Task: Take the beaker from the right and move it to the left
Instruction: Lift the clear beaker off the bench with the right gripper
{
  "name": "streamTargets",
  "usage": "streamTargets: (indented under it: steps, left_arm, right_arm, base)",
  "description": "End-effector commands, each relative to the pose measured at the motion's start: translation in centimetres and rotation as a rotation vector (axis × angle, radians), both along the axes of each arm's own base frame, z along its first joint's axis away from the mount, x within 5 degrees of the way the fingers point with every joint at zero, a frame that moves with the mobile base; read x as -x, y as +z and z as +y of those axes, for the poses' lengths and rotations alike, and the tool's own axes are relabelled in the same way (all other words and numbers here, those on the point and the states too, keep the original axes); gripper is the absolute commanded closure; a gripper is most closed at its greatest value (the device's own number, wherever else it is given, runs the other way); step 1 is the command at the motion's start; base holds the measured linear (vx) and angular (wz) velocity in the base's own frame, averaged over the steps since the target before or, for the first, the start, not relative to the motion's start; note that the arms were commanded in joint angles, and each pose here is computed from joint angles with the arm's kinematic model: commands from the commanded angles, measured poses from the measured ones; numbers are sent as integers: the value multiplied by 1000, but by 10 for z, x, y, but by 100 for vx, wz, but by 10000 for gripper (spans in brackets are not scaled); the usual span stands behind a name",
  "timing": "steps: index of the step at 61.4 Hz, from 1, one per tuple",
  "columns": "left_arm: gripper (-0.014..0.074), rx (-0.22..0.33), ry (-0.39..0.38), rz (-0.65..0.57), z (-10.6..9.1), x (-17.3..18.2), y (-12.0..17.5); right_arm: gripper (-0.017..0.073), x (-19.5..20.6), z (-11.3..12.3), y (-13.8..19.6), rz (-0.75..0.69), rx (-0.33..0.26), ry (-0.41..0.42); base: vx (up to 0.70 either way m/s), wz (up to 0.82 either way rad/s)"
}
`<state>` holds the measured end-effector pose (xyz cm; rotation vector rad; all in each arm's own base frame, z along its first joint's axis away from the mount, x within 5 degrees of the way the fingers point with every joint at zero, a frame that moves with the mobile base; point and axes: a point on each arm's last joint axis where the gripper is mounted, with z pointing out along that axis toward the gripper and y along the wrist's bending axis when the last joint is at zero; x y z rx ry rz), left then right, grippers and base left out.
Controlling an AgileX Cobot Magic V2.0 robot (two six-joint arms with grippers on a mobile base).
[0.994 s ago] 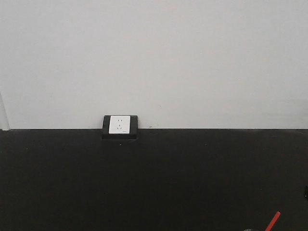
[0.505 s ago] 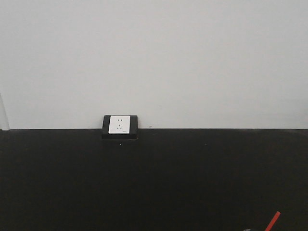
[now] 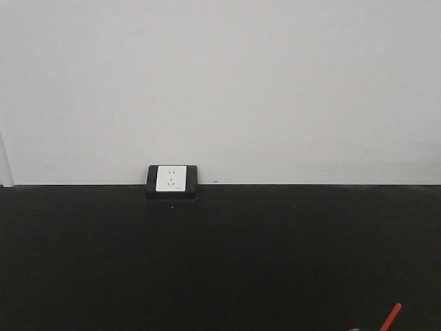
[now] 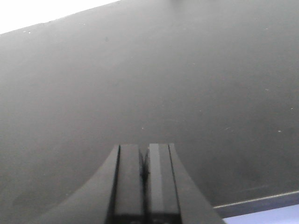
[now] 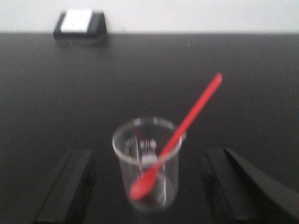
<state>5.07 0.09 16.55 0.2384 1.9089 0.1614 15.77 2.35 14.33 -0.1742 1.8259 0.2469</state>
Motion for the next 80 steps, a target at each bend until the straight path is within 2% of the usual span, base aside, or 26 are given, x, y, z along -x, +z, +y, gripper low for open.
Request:
streamTargets:
  steps: [1, 8, 17, 28, 35, 80]
  left_arm:
    - [600, 3, -11, -64, -1, -2, 1]
    - [600, 3, -11, -64, -1, -2, 1]
    - [600, 3, -11, -64, -1, -2, 1]
    - [600, 3, -11, -64, -1, -2, 1]
    - [600, 3, -11, -64, -1, -2, 1]
    - [600, 3, -11, -64, -1, -2, 1]
  right_arm:
    - [43, -2, 1, -2, -86, -24, 9]
    - [43, -7, 2, -20, 14, 4, 25]
    - [43, -11, 3, -39, 90, 89, 70]
    - [43, -23, 8, -46, 95, 82, 125]
    - [43, -33, 7, -44, 73, 64, 108]
    - [43, -78, 7, -29, -89, 67, 101]
  base:
    - [0, 0]
    - [0, 0]
    - [0, 0]
    - [0, 0]
    - [0, 0]
    - [0, 0]
